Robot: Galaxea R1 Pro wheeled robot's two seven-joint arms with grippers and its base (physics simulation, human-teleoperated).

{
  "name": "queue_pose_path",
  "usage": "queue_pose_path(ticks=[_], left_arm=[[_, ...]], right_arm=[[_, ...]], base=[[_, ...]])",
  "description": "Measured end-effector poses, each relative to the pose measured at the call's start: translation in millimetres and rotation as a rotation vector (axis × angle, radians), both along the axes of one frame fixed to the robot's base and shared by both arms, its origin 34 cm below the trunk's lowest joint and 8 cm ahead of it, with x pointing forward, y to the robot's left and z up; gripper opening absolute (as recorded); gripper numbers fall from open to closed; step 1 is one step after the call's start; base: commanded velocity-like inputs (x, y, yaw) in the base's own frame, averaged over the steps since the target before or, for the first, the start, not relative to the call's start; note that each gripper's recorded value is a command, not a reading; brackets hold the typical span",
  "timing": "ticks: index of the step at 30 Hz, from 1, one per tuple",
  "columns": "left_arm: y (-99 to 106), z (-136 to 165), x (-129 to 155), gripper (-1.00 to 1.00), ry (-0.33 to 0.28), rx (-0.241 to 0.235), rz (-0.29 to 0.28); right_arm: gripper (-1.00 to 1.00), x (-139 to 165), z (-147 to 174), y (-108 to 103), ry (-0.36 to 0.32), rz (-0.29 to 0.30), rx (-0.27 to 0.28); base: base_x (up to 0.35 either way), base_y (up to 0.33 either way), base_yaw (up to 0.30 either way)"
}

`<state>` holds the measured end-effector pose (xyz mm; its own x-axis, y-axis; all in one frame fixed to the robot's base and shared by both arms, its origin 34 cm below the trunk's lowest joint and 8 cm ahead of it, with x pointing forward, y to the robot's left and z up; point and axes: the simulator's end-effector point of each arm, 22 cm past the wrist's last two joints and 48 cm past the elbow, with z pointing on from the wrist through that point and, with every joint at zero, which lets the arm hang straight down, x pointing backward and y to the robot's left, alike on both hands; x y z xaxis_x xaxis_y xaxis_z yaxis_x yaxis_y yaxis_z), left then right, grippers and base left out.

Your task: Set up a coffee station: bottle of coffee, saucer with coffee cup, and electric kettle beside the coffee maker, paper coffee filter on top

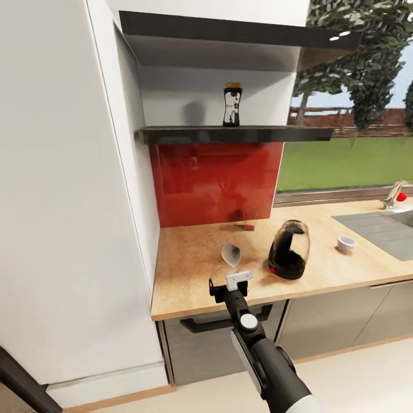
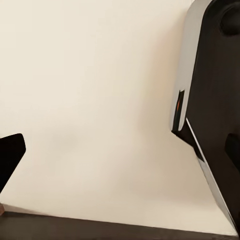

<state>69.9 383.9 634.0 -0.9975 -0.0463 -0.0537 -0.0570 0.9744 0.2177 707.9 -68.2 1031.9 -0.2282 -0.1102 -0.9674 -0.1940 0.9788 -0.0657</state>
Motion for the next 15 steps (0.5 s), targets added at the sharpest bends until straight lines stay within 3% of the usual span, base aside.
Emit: queue_pose_path(ticks=[7,11,13,15], left_arm=[[2.6,3.2,-20.7,1.0,0.031,0.004,0.0],[2.0,4.3,-28.6,1.0,0.043,0.003,-0.001],[-0.5,4.1,-30.0,1.0,0.046,-0.001,-0.003],[-0.4,4.2,-30.5,1.0,0.047,-0.001,-0.004]], right_arm=[[1.0,-3.9,-25.4,-1.8,0.049,-0.001,-0.017],[1.0,-3.0,-29.4,-4.8,0.056,-0.009,-0.015],[1.0,0.8,-32.3,-21.1,0.066,-0.047,0.0],[1.0,6.3,-37.1,-53.3,0.083,-0.124,0.029]], base=[[0.273,0.0,0.164],[0.077,0.0,0.133],[0.016,0.0,0.043],[0.005,0.0,0.013]])
